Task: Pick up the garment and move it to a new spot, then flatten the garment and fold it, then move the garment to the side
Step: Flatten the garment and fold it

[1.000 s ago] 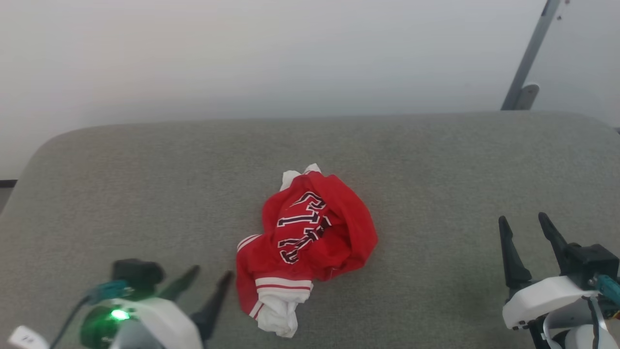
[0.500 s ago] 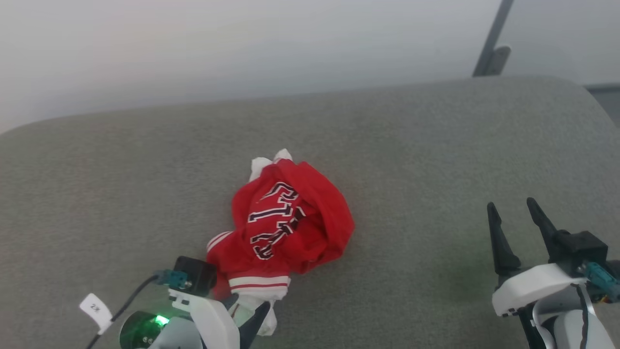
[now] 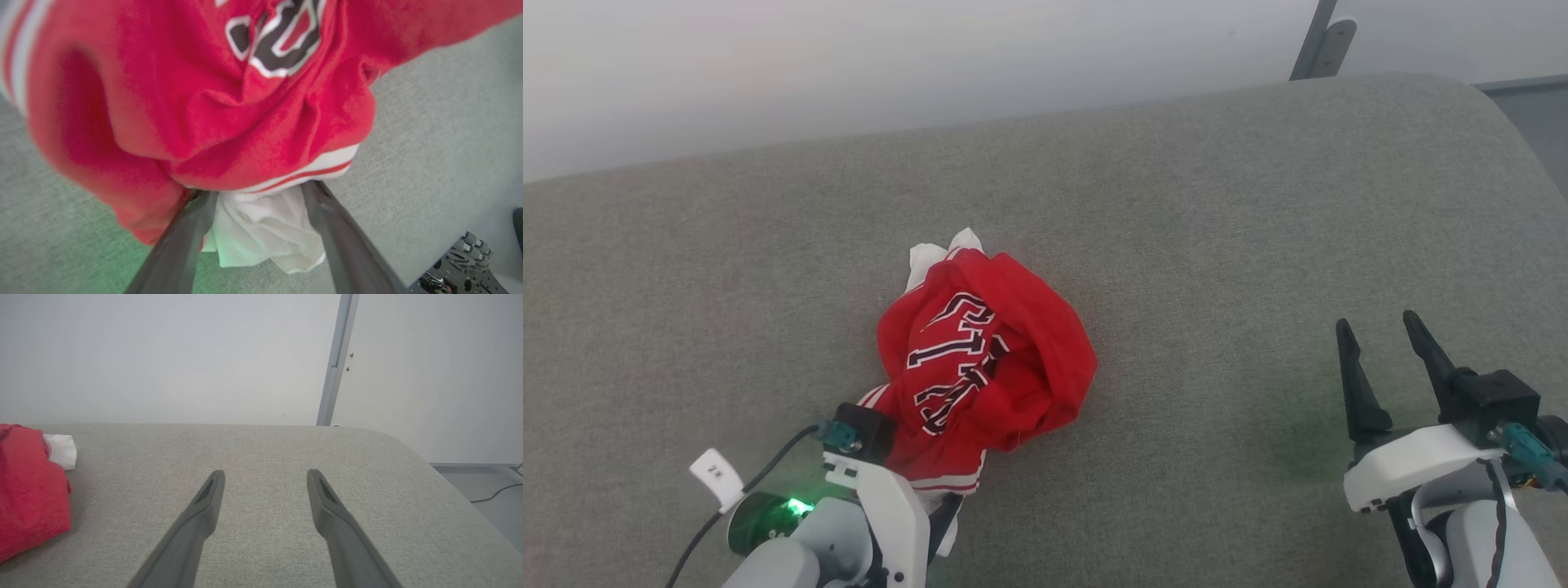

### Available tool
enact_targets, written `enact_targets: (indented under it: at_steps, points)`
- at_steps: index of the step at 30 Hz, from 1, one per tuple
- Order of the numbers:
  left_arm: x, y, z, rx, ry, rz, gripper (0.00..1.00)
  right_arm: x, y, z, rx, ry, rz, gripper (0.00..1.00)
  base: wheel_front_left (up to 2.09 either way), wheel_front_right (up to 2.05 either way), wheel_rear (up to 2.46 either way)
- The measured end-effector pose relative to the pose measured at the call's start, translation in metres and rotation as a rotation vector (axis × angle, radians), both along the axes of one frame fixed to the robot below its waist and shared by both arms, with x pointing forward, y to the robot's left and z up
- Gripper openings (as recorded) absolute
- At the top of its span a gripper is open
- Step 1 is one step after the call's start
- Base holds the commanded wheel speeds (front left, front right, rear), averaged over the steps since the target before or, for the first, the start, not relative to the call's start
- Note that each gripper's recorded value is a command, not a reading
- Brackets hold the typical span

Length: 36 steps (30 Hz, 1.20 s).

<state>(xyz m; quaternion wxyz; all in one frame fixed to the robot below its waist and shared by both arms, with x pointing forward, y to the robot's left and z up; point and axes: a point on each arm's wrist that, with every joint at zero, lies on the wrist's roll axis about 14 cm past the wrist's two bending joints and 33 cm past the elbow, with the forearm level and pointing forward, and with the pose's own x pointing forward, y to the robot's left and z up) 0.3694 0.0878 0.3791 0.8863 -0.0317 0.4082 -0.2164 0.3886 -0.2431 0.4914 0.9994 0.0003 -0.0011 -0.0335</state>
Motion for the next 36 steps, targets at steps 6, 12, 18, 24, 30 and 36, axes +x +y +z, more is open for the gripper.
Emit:
enact_targets:
  at_steps: [6,12,18,24,30,36]
  points:
    - [0.001,0.001,-0.013,0.053,0.023,-0.032,0.05,0.002,0.000,-0.002,0.003,0.003,-0.002,1.00,0.00,0.00,0.00]
    - [0.005,0.007,-0.016,0.078,0.014,-0.043,0.00,0.006,0.002,-0.002,0.004,0.000,0.005,1.00,0.00,0.00,0.00]
    - [0.006,0.019,-0.007,0.100,-0.017,-0.040,0.00,0.008,0.005,0.001,0.000,-0.011,0.013,1.00,0.00,0.00,0.00]
    - [0.001,0.078,0.007,0.224,-0.041,0.021,0.00,0.007,0.011,0.002,-0.001,-0.013,0.032,1.00,0.00,0.00,0.00]
    - [0.000,0.137,0.037,0.345,-0.090,0.095,0.00,0.009,0.020,0.005,0.000,-0.023,0.057,1.00,0.00,0.00,0.00]
    - [-0.007,0.175,0.041,0.404,-0.072,0.162,0.00,0.009,0.027,0.005,0.002,-0.021,0.074,1.00,0.00,0.00,0.00]
